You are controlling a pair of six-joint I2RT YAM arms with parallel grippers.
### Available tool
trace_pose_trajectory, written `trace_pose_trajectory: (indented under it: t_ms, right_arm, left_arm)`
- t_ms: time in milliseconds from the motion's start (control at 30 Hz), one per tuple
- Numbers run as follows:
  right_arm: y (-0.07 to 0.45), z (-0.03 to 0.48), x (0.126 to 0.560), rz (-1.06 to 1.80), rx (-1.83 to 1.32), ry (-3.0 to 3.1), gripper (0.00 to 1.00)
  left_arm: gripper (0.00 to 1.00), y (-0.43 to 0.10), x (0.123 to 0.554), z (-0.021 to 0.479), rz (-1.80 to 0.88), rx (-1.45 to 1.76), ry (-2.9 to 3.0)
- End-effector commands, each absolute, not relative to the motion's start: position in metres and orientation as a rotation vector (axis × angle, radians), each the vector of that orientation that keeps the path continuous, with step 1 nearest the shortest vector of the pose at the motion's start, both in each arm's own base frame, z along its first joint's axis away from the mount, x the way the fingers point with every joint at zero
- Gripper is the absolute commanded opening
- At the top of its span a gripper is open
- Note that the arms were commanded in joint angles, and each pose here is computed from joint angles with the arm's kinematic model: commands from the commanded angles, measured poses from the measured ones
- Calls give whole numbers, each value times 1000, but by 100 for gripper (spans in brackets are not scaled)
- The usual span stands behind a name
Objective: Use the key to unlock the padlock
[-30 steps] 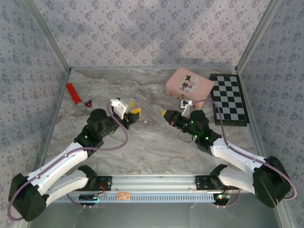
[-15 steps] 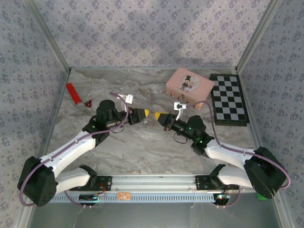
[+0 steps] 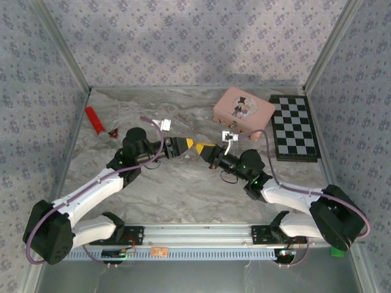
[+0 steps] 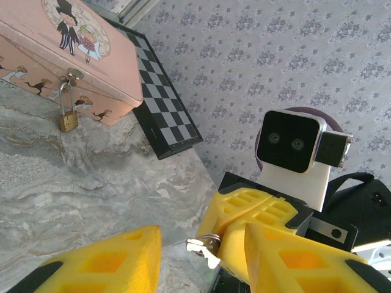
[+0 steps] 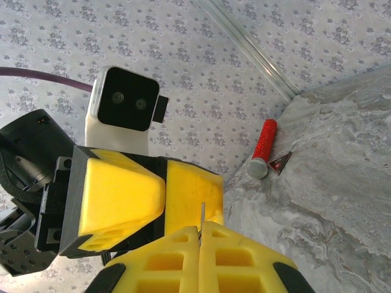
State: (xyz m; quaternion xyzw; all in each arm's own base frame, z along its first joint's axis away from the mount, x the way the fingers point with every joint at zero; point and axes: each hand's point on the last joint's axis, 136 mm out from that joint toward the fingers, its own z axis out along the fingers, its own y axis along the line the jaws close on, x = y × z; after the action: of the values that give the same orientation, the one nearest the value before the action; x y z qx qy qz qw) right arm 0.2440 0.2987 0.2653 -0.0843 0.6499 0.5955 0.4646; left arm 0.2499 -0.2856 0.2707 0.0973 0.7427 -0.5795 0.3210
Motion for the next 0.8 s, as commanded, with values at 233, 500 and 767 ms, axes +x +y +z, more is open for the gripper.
trace_pose_trajectory:
  t_ms: [233,500,767]
  right_arm:
    - [303,285,236,1510,-267,1512,0]
    - [300,287,240,1523,-241,1510,0]
    - [296,291,242,1548,-214,1489,0]
  left_arm:
    - [40,-293,249,306,-1599,322,1849]
    - [34,-297,244,314,-1633,368,1826]
    - [36,-296,244,309,-1622,365,1841]
